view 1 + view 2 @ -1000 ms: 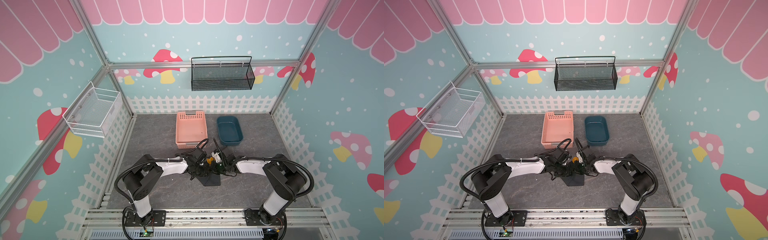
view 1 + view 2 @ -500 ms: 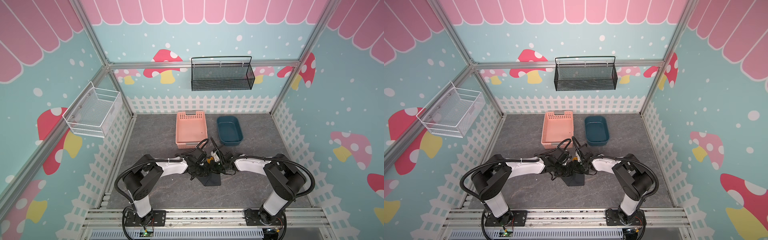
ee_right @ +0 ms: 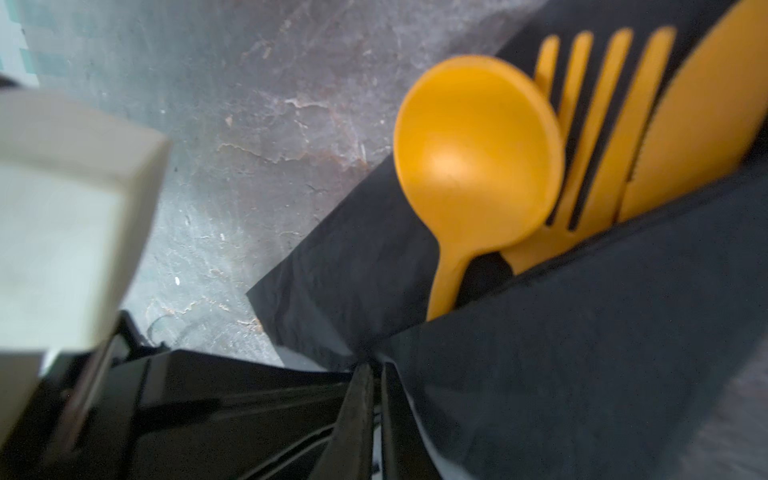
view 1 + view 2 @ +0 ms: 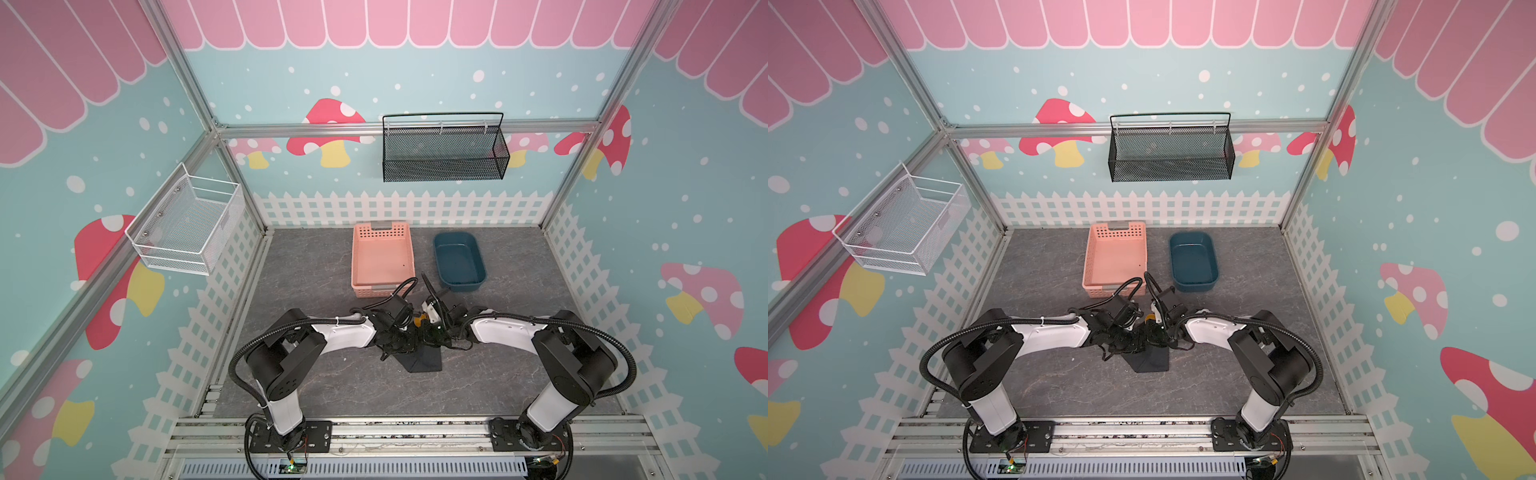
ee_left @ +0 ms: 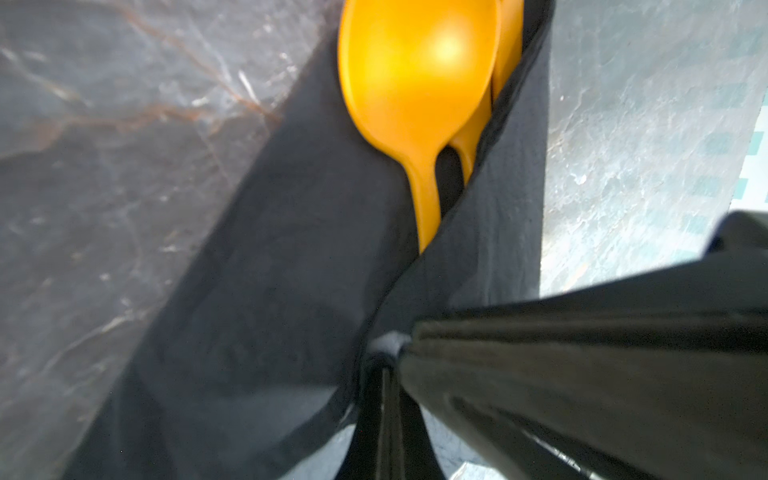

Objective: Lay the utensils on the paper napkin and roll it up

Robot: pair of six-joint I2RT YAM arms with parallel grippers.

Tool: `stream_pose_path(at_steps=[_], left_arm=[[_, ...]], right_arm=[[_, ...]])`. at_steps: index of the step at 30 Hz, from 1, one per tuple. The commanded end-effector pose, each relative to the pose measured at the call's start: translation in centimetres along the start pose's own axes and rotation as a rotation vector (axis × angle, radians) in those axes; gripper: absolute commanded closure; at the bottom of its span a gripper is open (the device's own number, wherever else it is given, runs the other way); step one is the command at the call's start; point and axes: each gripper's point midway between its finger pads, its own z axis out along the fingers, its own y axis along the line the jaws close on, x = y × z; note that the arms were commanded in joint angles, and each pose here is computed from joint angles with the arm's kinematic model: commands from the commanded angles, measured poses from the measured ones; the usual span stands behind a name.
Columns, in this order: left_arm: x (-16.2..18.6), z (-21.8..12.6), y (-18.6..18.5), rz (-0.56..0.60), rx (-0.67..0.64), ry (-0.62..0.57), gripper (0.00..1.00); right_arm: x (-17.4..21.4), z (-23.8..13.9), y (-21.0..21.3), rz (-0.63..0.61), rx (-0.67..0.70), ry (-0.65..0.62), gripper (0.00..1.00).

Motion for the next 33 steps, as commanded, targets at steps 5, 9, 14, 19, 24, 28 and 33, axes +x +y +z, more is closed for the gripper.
stream_pose_path(at_steps=[5, 9, 14, 19, 24, 28, 33], left_arm=[[1.1, 0.9, 1.7, -0.033, -0.052, 0.031, 0.99], [1.1, 0.9, 1.7, -0.033, -0.052, 0.032, 0.99], [1.1, 0.8, 1.7, -0.035, -0.054, 0.029, 0.99], [1.1, 0.9, 1.7, -0.037, -0.052, 0.033, 0.99], [1.1, 1.0, 1.8, -0.036, -0.054, 0.033, 0.99], [1.0, 1.0, 1.7, -0.037, -0.053, 0.033, 0.99], [1.1, 0.9, 1.8, -0.038, -0.054, 0.033, 0.99]], right_arm=[[2.5, 1.6, -2.0, 0.011, 0.063, 0.088, 0.90], [2.7, 1.8, -2.2, 0.010, 0.075, 0.095, 0.85], [2.7, 1.6, -2.6, 0.009, 0.099, 0.095, 0.81], [2.3, 1.0, -1.5, 0.001, 0.073, 0.082, 0.83], [1.6, -0.3, 0.4, -0.013, 0.015, 0.054, 0.89], [1.9, -0.6, 1.1, -0.015, -0.014, 0.060, 0.90], [2.6, -0.3, 0.7, -0.011, -0.003, 0.075, 0.90]])
